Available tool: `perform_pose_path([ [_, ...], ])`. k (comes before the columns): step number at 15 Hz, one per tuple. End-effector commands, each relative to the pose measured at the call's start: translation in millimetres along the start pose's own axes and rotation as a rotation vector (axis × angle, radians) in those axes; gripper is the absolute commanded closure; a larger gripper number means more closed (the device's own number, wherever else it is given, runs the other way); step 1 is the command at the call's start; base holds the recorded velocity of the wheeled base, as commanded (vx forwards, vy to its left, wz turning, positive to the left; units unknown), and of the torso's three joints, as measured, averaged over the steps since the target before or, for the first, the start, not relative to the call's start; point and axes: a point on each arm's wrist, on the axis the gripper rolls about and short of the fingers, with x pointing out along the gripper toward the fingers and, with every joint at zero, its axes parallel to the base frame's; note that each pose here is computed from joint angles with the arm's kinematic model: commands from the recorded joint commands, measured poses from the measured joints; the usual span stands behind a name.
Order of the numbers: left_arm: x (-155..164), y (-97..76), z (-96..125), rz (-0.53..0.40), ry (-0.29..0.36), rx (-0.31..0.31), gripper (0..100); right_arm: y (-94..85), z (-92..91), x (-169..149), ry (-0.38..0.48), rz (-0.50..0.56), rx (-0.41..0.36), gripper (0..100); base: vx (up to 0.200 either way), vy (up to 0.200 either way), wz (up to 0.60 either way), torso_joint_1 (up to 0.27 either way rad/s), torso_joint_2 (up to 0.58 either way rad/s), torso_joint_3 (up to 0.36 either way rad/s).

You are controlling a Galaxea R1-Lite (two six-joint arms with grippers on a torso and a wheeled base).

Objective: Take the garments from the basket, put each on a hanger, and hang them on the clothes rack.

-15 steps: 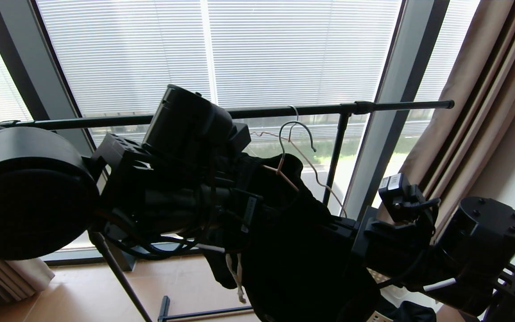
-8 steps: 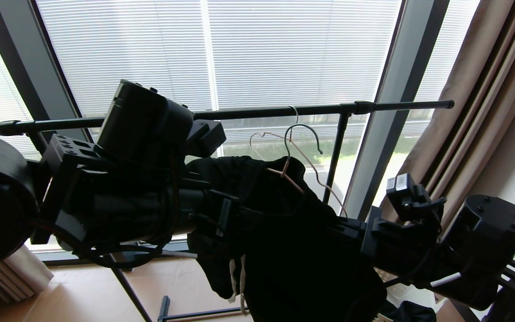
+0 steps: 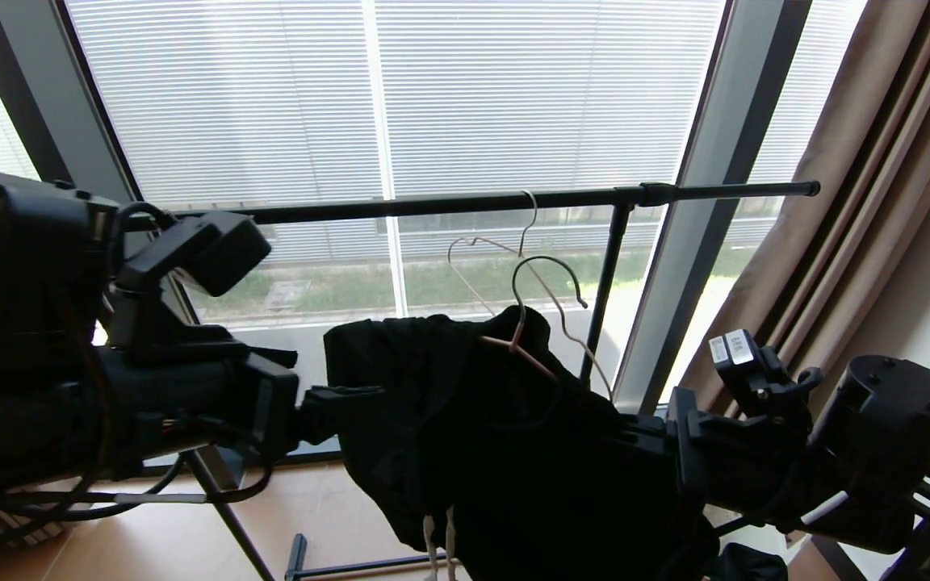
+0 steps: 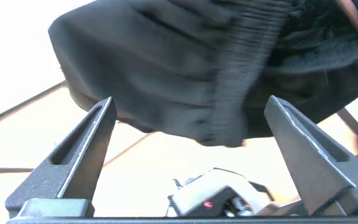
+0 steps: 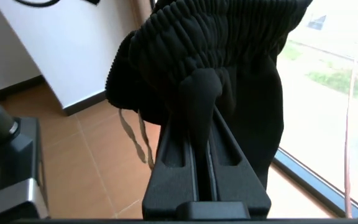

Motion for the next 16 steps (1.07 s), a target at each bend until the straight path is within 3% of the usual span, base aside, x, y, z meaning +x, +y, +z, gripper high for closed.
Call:
perform_pose_path([
  [1,-39,19.2,-13,0.008,-0.075,0.064,0,-2.4,-1.0,-4,0.008,0.026,0.002,100,0.000,0.000,0.00,0.000,0.00,0.000],
  [5,-50,24.5,-12,-0.104,-0.127,0.234,0,-1.8,-8.8,-3,0.044,0.154,-0.029,100,0.000,0.000,0.00,0.000,0.00,0.000],
  [8,-40,23.7,-13,-0.284,-0.153,0.426,0,-4.1,-16.4,0,0.062,0.220,-0.094,100,0.000,0.000,0.00,0.000,0.00,0.000],
  [10,-26,27.5,-15,-0.320,-0.140,0.541,0,-4.4,-18.6,0,0.064,0.249,-0.120,100,0.000,0.000,0.00,0.000,0.00,0.000],
  [11,-20,28.3,-15,-0.368,-0.145,0.574,0,-4.2,-18.9,0,0.063,0.253,-0.137,100,0.000,0.000,0.00,0.000,0.00,0.000],
  [12,-17,31.1,-11,-0.403,-0.160,0.566,0,-3.9,-19.0,0,0.064,0.253,-0.139,100,0.000,0.000,0.00,0.000,0.00,0.000],
  [16,-11,34.2,-12,-0.421,-0.144,0.575,0,-3.6,-17.5,0,0.058,0.253,-0.149,100,0.000,0.000,0.00,0.000,0.00,0.000],
])
